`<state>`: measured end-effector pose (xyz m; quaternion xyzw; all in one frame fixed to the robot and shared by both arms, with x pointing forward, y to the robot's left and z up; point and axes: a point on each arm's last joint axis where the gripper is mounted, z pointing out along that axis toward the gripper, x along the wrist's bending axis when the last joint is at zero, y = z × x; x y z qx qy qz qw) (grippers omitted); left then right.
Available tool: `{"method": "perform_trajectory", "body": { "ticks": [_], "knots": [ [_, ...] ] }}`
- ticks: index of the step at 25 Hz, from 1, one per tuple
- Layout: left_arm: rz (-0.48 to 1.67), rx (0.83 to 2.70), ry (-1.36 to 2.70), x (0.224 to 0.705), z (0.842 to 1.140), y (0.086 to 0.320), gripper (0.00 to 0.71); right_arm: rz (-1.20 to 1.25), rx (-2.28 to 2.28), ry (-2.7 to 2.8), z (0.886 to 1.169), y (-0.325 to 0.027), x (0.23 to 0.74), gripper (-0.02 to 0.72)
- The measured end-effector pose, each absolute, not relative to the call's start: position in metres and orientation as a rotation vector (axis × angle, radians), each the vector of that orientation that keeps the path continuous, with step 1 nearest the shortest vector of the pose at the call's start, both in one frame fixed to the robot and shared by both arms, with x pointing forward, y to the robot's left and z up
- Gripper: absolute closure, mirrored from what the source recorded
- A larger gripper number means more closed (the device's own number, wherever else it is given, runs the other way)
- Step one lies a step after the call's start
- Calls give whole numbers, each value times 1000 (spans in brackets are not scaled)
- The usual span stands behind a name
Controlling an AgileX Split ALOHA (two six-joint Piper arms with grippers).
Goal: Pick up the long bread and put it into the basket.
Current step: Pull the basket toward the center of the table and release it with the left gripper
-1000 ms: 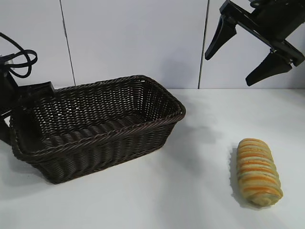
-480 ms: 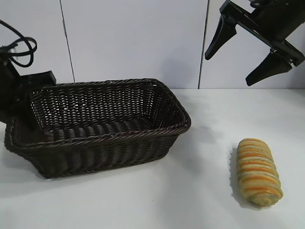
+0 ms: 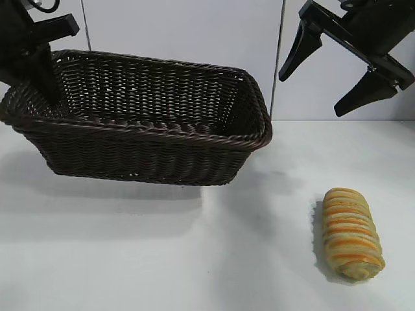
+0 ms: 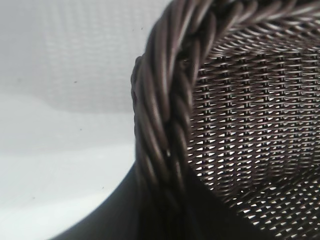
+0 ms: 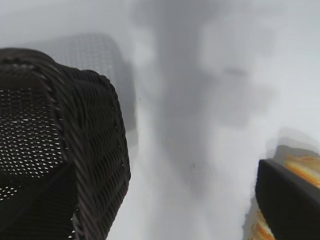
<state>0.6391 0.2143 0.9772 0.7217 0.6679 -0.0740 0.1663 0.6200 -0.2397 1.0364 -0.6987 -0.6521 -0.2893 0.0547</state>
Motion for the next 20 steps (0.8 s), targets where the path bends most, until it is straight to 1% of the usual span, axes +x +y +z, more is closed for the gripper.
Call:
{"method": "perform_trajectory", "body": {
  "ticks": [4, 8, 11, 12, 13, 15, 17, 18, 19, 20],
  "knots": [
    [-205, 2065, 1895, 645, 958, 204, 611, -879, -2122, -1980, 1036, -240, 620, 8],
    [-191, 2064, 1873, 647, 949, 191, 612, -879, -2122, -1980, 1036, -240, 620, 8],
    [-187, 2057, 1871, 648, 946, 188, 612, -879, -2122, -1980, 1036, -240, 620, 8],
    [-186, 2057, 1871, 648, 946, 188, 607, -879, -2122, -1980, 1036, -240, 620, 8],
    [-187, 2053, 1873, 649, 946, 188, 582, -879, -2122, -1980, 1036, -240, 620, 8],
    [-189, 2049, 1875, 649, 946, 188, 455, -879, -2122, -1980, 1036, -240, 620, 8],
    [-191, 2047, 1879, 649, 946, 188, 247, -879, -2122, -1980, 1036, -240, 620, 8],
    [-198, 2049, 1883, 648, 946, 188, 172, -879, -2122, -1980, 1036, -240, 620, 8],
    [-205, 2050, 1886, 648, 947, 188, 112, -879, -2122, -1980, 1036, -240, 620, 8],
    [-210, 2048, 1891, 648, 947, 188, 76, -879, -2122, -1980, 1036, -240, 620, 8]
  ]
}}
